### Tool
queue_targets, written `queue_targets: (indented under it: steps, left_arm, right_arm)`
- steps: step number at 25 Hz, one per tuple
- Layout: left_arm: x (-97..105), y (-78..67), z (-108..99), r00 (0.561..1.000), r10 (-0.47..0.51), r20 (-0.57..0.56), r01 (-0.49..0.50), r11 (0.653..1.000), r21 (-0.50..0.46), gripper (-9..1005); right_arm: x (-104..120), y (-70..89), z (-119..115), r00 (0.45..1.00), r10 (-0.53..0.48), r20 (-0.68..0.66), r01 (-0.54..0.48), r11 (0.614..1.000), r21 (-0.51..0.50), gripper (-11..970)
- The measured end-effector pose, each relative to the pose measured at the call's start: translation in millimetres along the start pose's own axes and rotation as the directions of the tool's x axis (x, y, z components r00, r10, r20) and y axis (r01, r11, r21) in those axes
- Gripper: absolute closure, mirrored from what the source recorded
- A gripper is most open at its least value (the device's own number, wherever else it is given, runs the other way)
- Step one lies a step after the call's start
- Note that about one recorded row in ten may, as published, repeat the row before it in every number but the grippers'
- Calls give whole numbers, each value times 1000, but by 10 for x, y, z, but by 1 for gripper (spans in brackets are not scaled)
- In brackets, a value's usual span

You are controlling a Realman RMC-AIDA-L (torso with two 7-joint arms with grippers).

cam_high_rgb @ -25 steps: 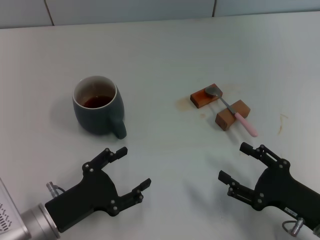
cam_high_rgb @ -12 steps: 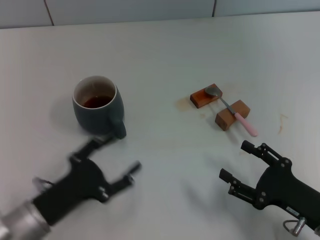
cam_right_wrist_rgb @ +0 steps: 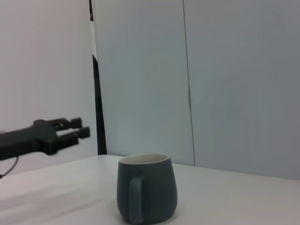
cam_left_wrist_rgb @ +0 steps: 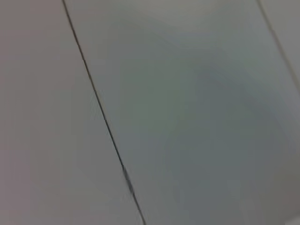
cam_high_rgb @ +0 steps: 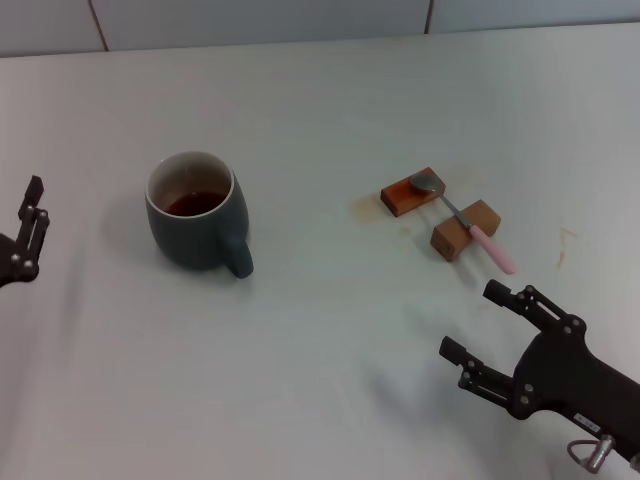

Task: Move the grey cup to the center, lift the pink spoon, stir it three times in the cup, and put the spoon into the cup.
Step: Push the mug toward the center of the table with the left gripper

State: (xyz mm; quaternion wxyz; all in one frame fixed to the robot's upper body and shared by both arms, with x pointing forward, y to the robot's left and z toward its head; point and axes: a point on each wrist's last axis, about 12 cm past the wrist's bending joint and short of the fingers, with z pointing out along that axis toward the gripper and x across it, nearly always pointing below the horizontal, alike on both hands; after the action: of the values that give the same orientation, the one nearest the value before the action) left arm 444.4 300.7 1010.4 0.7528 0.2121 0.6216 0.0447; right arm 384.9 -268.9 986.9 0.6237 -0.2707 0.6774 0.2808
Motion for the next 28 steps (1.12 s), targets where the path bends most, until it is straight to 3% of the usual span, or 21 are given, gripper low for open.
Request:
queue_targets:
  steps: [4, 7, 11, 12, 15, 21, 28]
  left_arm:
    - [48, -80, 217, 986, 153, -58, -150, 987, 53, 547]
    - [40, -241, 370, 971, 232, -60, -222, 964, 148, 602]
    - [37, -274, 407, 967, 246, -61, -233, 958, 165, 674]
    - [34, -360, 506, 959, 276, -71, -256, 943, 213, 692]
    - [22, -434, 582, 956, 288, -64, -263, 930, 258, 747]
    - [-25, -564, 660, 955, 295, -24, -271, 905, 327, 975]
    - [-110, -730, 703, 960, 277, 28, -266, 883, 387, 997]
  right_arm:
    - [-1, -2, -1, 1000, 1, 1, -1, 1000, 2, 128]
    - [-1, -3, -2, 1000, 2, 2, -2, 1000, 5, 128]
    - [-4, -6, 1, 1000, 1, 5, -1, 1000, 6, 128]
    - [-6, -7, 2, 1000, 1, 6, -1, 1000, 6, 128]
    - [-7, -9, 4, 1000, 0, 7, 0, 1000, 7, 129]
    - [-7, -10, 4, 1000, 0, 7, 0, 1000, 8, 129]
    - [-8, -10, 4, 1000, 1, 7, -1, 1000, 8, 129]
